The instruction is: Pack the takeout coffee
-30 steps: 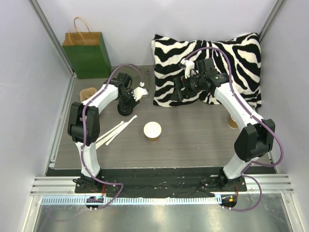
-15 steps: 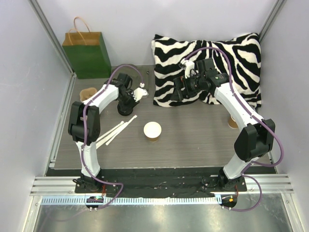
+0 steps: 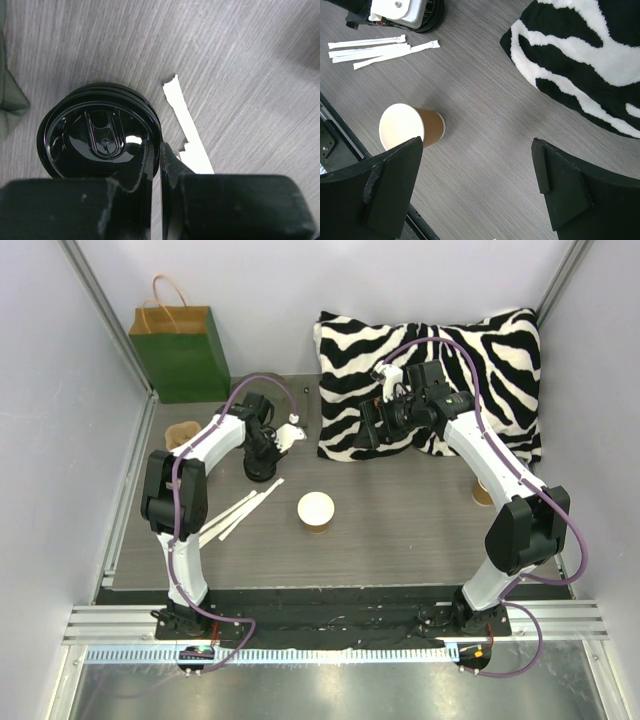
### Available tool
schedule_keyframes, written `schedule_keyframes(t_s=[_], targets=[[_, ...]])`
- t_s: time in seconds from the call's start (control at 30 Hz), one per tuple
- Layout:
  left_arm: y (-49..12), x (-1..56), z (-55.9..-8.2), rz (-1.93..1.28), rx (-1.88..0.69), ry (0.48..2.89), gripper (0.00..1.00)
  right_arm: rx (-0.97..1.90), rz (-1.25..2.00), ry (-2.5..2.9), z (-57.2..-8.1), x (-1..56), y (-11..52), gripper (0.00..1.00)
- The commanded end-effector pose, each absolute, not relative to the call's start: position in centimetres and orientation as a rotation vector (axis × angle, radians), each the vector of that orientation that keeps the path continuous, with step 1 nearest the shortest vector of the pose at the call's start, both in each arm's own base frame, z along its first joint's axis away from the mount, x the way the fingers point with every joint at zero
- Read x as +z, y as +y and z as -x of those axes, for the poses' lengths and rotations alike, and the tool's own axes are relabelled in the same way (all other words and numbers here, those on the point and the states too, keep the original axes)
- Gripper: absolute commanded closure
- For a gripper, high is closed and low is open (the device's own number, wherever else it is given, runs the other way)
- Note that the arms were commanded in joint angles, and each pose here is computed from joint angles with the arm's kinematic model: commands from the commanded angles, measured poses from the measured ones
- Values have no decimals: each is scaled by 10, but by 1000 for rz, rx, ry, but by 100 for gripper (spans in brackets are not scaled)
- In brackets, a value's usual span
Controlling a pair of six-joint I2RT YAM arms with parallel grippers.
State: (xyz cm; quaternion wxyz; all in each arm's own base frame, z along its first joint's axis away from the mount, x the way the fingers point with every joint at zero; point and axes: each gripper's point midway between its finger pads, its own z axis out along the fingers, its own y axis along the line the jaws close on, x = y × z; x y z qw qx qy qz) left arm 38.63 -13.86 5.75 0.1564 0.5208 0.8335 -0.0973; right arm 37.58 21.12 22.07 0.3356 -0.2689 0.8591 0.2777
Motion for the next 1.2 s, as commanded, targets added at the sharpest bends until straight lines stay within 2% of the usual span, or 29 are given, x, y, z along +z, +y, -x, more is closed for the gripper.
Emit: schedule_keyframes(t_s=[0.0, 0.37, 0.57, 0.67, 0.8, 1.0, 1.17], targets=[[-142, 96, -389, -1450, -280, 2324, 100, 726, 702, 2200, -382, 233, 214, 0], [-145, 117, -391, -1421, -279, 2283, 100, 727, 705, 2192, -382, 235, 214, 0], [-167, 168, -373, -1380, -431, 2159, 100, 766, 693, 2194, -380, 242, 218, 0], [-177, 201, -354, -1392, -464, 2023, 100, 829, 683, 2206, -376, 246, 222, 0], [-195, 223, -324, -1473, -439, 1863, 100, 1022, 611, 2209, -368, 260, 235, 0], [-228, 245, -295, -1551, -385, 1706, 100, 1509, 427, 2106, -354, 294, 276, 0], [-247, 259, -292, -1516, -395, 1663, 100, 1573, 511, 2083, -332, 303, 297, 0]])
